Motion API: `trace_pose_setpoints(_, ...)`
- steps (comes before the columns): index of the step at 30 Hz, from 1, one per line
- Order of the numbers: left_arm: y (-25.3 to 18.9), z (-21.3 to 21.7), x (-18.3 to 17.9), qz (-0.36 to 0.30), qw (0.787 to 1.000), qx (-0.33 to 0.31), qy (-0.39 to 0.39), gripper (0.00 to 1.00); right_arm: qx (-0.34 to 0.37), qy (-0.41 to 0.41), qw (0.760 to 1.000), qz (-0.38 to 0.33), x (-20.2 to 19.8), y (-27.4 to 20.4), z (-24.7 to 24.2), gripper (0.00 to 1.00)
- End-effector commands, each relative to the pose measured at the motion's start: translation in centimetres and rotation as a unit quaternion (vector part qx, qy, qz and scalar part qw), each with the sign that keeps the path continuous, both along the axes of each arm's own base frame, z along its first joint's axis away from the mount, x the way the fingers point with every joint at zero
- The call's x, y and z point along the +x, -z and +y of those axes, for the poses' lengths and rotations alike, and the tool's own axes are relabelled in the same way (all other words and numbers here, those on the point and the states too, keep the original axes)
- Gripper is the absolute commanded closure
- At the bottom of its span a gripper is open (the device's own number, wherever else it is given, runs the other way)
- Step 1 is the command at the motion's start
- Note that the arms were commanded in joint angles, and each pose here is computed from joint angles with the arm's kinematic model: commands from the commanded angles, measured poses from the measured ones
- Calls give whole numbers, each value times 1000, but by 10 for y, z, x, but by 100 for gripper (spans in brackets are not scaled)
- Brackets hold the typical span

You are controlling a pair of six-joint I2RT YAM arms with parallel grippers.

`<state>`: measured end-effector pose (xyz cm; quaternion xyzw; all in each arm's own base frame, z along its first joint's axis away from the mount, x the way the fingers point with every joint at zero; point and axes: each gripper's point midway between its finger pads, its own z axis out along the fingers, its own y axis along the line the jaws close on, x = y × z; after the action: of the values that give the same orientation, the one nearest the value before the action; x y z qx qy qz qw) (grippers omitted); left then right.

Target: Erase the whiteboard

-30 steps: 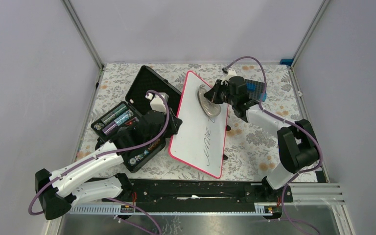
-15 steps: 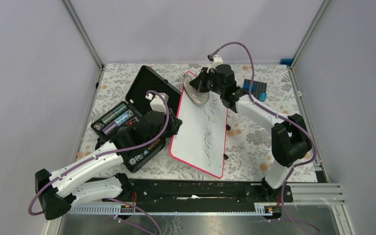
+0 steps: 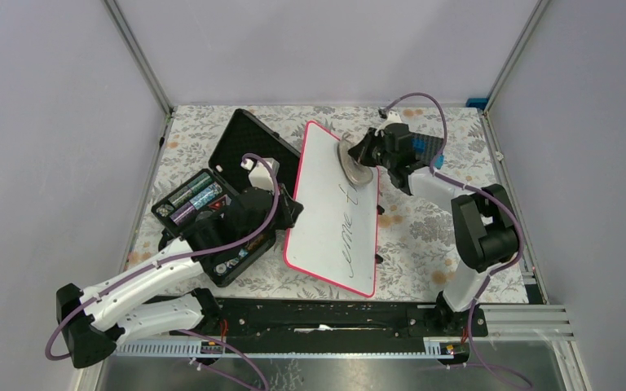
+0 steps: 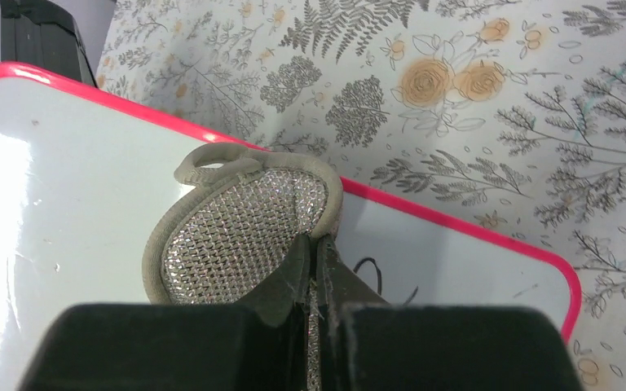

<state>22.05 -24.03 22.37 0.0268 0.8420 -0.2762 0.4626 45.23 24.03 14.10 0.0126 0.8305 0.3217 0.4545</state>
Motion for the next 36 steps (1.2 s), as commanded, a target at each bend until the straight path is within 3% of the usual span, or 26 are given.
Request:
trace_pose_setpoints(1,5,-14,-19,7,997,15,69,100,-33,-17,999,23,-27,11,-2,100)
trace_pose_setpoints(7,6,-21,-16,14,997,13,70,99,-14,-51,999,-8,-33,-27,26,100)
trace_pose_setpoints(8,5,-21,-15,16,998,12,65,92,-8,-59,998,-13,-35,-35,32,100)
trace_pose_setpoints(10,3,-20,-11,13,998,13,53,68,12,-75,997,-27,-40,-52,45,100)
trace_pose_setpoints(13,0,-23,-6,7,999,15,50,57,45,-83,995,-36,-47,-69,51,100)
trace_pose_setpoints(15,-2,-27,-4,7,998,15,54,56,48,-81,995,-40,-49,-73,50,100)
trace_pose_setpoints(24,6,-22,-4,17,998,26,50,100,42,-76,995,-48,-49,-79,46,100)
trace_pose_setpoints(30,21,-21,-13,63,995,38,64,100,60,-71,994,-58,-35,-87,53,100)
trace_pose_setpoints(36,32,-18,-17,81,993,53,69,100,99,-36,994,29,-15,-18,30,100)
